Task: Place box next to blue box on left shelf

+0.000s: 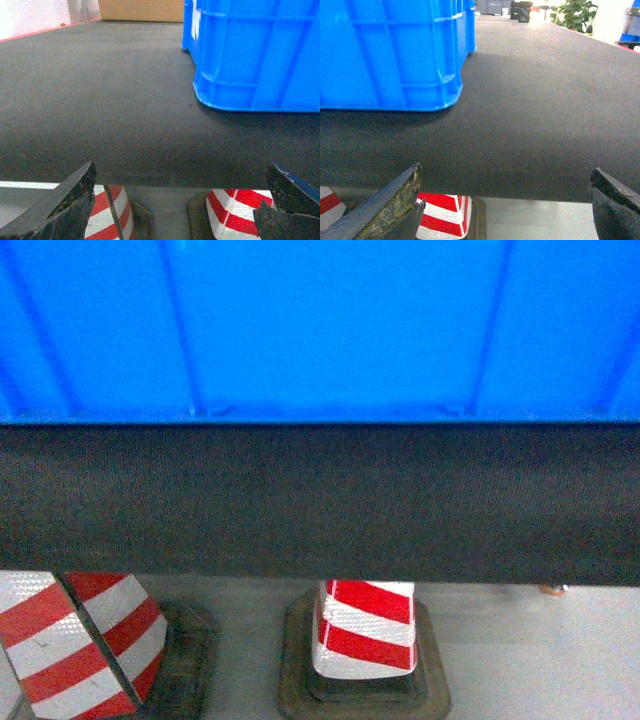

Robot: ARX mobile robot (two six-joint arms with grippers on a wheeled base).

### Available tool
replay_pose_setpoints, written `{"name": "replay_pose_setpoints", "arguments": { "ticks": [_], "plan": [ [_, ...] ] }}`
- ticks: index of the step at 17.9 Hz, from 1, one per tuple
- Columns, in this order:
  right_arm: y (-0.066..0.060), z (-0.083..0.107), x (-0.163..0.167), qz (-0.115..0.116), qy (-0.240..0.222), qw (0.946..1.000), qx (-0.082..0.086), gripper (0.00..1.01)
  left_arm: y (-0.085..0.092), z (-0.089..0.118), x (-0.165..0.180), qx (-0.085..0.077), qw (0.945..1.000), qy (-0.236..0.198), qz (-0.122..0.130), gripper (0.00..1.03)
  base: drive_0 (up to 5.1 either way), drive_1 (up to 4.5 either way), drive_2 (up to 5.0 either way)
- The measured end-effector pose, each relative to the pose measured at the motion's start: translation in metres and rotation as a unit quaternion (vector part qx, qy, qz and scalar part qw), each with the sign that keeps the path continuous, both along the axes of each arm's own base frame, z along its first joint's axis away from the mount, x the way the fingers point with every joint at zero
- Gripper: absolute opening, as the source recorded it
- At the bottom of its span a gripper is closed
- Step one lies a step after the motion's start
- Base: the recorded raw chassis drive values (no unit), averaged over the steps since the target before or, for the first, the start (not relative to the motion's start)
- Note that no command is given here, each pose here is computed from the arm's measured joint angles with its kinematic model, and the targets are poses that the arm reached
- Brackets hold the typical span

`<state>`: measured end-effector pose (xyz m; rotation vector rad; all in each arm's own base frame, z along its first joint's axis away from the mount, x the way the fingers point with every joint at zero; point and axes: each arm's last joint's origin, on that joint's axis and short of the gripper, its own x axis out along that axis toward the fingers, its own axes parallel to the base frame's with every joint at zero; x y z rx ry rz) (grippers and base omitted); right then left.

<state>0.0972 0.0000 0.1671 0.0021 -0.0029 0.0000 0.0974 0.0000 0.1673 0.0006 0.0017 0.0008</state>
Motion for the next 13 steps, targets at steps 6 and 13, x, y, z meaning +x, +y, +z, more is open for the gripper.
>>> {"name": "replay_pose_setpoints", "arguments": {
  "ticks": [6, 13],
  "plan": [
    [0.0, -0.0001, 0.0, 0.0, 0.0, 1.0, 0.0, 0.98, 0.0, 0.0, 0.0, 0.0, 1.0, 0.0, 0.0, 0.98, 0.0, 0.0, 0.0],
    [0.0, -0.0002, 0.0, 0.0, 0.001, 1.0, 0.0, 0.98, 0.0, -0.0002, 0.0, 0.0, 1.0, 0.001, 0.0, 0.98, 0.0, 0.0, 0.0]
  ]
}}
